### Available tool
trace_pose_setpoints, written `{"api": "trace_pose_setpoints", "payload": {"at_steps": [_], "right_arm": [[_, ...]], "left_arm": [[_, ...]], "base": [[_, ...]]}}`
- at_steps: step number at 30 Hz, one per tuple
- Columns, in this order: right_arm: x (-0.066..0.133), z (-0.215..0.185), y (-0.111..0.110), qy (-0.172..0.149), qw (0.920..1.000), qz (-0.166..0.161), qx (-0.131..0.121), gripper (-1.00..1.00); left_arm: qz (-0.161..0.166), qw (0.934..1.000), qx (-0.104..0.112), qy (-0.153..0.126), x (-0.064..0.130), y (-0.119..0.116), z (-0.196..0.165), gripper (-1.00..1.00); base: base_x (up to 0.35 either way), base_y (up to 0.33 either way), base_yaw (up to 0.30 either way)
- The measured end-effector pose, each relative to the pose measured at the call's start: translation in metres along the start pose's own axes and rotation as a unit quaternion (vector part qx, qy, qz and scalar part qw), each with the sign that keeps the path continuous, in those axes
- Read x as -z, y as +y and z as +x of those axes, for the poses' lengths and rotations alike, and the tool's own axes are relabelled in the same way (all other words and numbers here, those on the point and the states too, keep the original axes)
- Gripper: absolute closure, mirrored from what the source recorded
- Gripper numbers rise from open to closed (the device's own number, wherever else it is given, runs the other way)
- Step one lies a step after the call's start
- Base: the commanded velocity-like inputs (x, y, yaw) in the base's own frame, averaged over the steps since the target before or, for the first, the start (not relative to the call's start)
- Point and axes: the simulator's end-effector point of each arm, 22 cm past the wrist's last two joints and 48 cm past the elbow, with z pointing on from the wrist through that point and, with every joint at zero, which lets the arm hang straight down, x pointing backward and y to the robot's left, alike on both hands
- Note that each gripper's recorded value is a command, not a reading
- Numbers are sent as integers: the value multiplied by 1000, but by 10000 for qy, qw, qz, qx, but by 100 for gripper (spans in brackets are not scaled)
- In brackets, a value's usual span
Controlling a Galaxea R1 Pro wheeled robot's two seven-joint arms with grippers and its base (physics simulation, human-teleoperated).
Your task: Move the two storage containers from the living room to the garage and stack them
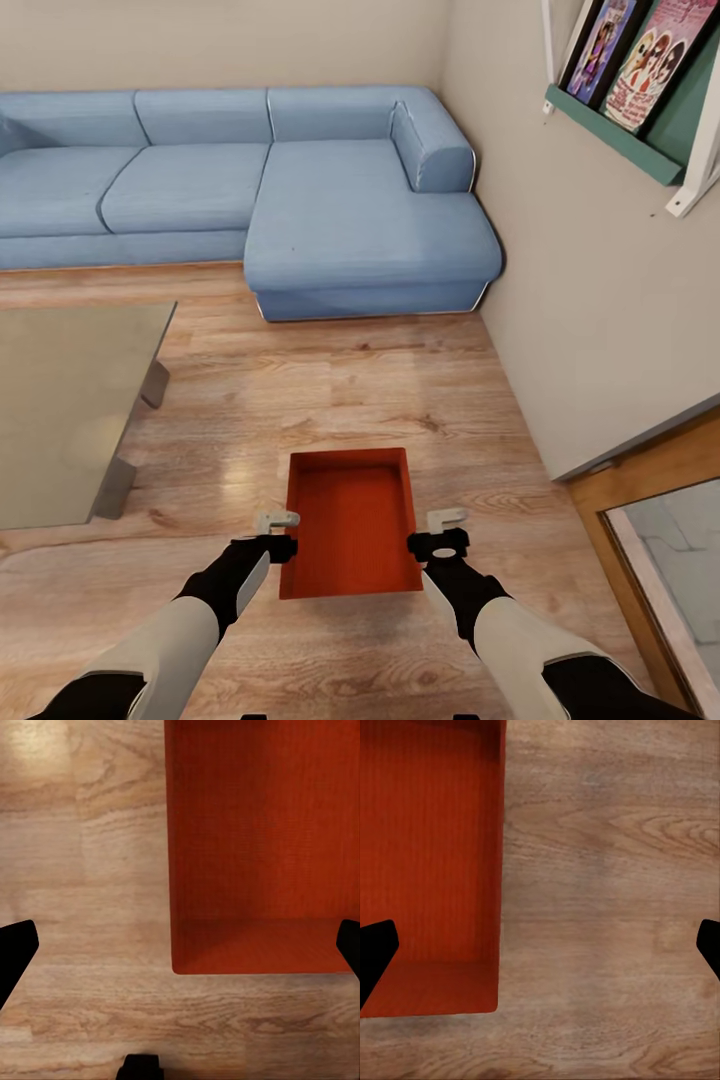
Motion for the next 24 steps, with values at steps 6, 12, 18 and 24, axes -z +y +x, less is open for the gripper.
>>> {"api": "trace_pose_setpoints", "payload": {"at_steps": [6, 12, 18, 24], "right_arm": [[-9, 3, 4, -3, 10000, -54, 0, -100], [-18, 3, 6, -37, 10000, -59, -11, -100], [-28, -5, 11, -122, 9998, -157, -41, -100], [-38, -3, 16, -170, 9996, -238, -47, -100]], "left_arm": [[7, 10000, 14, 8, -10, -1, 3, -100], [13, 10000, 24, 11, -20, -1, 6, -100], [15, 10000, 39, 4, -30, -2, 9, -100], [18, 10000, 40, -4, -40, -2, 11, -100]], "base": [[0, 0, 0], [0, 0, 0], [0, 0, 0], [0, 0, 0]]}}
